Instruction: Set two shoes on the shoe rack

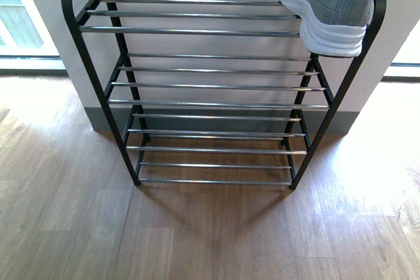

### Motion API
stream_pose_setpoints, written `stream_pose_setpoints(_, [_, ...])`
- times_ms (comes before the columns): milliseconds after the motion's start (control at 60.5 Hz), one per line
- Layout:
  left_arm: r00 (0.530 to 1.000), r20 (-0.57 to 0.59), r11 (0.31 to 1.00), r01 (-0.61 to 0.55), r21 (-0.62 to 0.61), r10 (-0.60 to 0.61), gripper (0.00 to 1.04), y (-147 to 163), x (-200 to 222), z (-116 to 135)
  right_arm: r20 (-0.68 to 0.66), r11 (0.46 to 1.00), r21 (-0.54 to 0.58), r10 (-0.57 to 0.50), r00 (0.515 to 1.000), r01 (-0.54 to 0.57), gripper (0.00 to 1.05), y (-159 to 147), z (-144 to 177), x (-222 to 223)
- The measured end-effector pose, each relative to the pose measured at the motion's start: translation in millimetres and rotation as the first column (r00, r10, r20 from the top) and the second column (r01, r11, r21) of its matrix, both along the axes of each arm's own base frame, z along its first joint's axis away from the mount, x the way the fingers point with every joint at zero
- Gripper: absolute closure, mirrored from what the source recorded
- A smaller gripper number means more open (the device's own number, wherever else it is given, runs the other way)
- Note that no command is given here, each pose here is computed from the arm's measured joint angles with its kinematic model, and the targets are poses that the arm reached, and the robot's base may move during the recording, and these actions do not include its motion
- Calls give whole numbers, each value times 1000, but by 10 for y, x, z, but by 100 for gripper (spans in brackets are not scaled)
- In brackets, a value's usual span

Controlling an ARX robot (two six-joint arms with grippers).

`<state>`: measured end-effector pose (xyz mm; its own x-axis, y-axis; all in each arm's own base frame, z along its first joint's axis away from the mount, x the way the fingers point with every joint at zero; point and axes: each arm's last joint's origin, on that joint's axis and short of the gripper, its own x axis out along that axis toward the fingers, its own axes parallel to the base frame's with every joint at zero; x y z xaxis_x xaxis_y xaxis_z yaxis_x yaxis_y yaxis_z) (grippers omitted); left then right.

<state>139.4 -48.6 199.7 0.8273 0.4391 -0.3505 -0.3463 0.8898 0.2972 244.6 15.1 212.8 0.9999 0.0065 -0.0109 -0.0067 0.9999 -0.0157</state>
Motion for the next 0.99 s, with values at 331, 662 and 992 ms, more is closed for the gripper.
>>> stream_pose_setpoints(331, [1000,0,1000,0,0,0,104,0,0,0,1,1000,5,-8,1000,8,103,-149,-218,-461])
stream_pose_setpoints(662, [1000,0,1000,0,0,0,104,0,0,0,0,1000,5,-5,1000,5,103,-149,-365,-846])
stream_pose_setpoints(992, [1000,0,1000,0,0,0,104,0,0,0,8,1000,5,-5,1000,5,103,-149,-461,-1036])
